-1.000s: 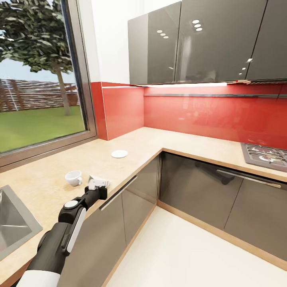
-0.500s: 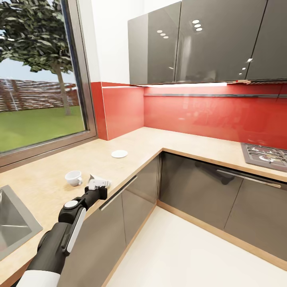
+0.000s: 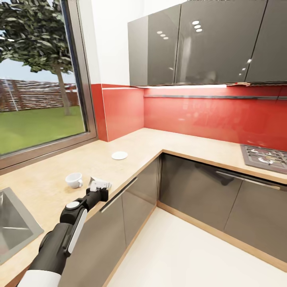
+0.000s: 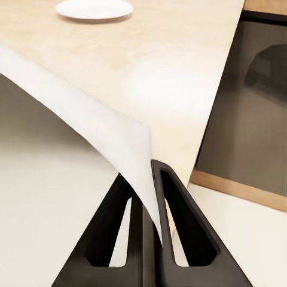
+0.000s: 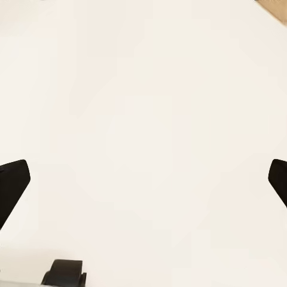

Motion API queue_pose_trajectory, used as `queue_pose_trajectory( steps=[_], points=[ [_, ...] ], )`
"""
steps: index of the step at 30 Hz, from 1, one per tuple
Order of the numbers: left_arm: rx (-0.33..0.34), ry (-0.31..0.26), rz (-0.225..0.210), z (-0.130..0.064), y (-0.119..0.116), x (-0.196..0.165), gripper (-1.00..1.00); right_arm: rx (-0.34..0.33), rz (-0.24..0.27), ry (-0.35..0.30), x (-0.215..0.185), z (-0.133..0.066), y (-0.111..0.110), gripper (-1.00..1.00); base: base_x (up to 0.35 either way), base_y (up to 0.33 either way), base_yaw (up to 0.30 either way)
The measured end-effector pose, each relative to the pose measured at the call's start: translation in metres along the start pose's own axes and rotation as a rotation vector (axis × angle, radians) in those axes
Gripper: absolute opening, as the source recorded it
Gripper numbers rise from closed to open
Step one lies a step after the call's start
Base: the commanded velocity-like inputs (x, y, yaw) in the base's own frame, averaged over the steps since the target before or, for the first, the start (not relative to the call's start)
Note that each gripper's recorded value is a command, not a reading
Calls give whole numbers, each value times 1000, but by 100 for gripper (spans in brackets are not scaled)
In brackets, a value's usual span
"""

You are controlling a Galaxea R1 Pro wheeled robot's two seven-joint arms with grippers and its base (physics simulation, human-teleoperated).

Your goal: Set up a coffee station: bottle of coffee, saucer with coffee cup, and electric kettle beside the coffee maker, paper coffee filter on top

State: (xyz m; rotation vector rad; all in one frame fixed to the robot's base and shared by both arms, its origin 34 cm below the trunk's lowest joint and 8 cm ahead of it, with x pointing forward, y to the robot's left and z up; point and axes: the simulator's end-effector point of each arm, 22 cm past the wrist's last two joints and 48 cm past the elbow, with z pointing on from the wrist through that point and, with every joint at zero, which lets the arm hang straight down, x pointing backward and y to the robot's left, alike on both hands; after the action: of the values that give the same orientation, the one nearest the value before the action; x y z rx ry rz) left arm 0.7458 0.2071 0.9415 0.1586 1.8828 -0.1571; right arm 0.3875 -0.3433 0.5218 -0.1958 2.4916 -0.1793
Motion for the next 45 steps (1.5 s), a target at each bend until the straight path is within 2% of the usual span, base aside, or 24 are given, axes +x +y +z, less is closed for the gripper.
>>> queue_pose_trajectory(
  steps=[11, 30, 45],
  points=[
    [0, 1, 0, -1, 0, -3, -100, 0, 0, 0, -2, -3, -1, 100, 0, 0, 0],
    [0, 2, 0, -10, -1, -30, -100, 0, 0, 1, -19, -26, -6, 100, 0, 0, 0],
    [0, -7, -1, -14, -1, -42, -100, 0, 0, 1, -23, -33, -7, 100, 0, 0, 0]
  ],
)
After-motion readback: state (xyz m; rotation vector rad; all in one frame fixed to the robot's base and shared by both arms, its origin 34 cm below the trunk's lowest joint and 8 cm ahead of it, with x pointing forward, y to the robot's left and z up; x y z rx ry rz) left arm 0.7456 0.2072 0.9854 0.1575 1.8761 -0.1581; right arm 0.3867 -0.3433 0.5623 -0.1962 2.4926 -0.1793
